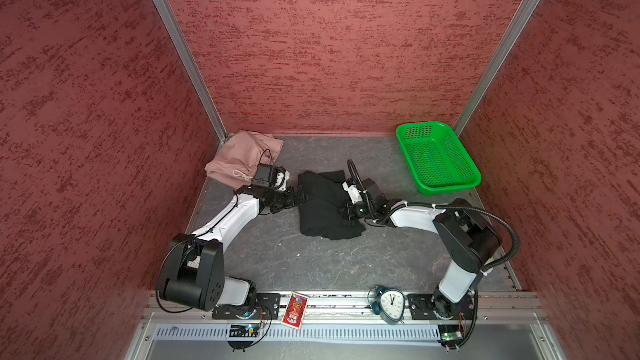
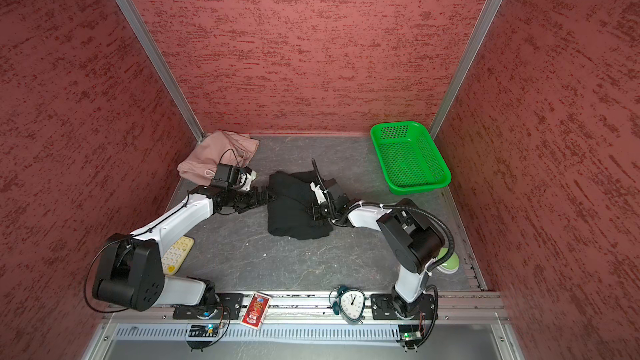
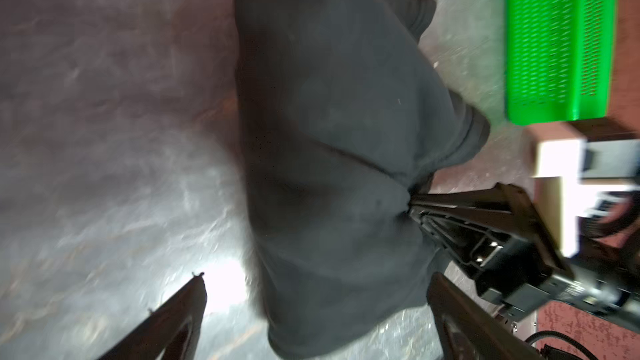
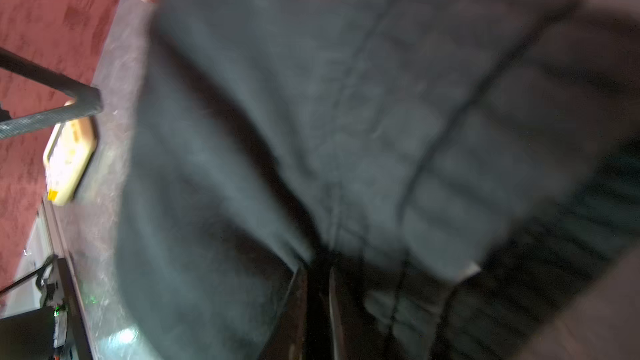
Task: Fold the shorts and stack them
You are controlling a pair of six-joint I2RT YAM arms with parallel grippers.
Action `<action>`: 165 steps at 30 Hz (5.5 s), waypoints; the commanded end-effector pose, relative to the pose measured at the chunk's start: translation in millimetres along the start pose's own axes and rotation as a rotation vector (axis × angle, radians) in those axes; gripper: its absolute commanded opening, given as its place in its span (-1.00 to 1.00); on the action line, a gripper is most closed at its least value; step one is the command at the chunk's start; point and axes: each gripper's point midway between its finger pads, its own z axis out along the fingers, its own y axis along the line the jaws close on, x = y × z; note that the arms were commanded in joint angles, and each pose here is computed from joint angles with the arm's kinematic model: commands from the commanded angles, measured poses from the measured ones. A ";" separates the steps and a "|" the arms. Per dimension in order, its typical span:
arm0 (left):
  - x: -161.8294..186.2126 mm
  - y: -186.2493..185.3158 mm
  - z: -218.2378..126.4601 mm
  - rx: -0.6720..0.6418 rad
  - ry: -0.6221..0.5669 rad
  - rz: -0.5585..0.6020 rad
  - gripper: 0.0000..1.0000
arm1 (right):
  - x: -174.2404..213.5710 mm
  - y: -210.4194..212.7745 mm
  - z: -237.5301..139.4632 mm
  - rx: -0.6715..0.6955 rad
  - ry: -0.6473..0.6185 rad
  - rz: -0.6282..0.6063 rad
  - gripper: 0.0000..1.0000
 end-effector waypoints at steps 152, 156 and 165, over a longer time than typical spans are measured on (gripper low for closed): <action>-89.7 87.8 -167.8 -0.500 -0.901 0.182 0.99 | -93.0 -170.6 -284.4 0.807 -0.862 0.119 0.98; -62.1 120.7 -152.3 -0.551 -0.971 0.174 0.99 | -65.4 -189.5 -312.4 0.952 -1.004 0.119 0.97; -65.9 129.3 -116.5 -0.434 -0.979 0.233 0.99 | -71.3 -216.2 -290.4 0.974 -1.002 -0.064 0.97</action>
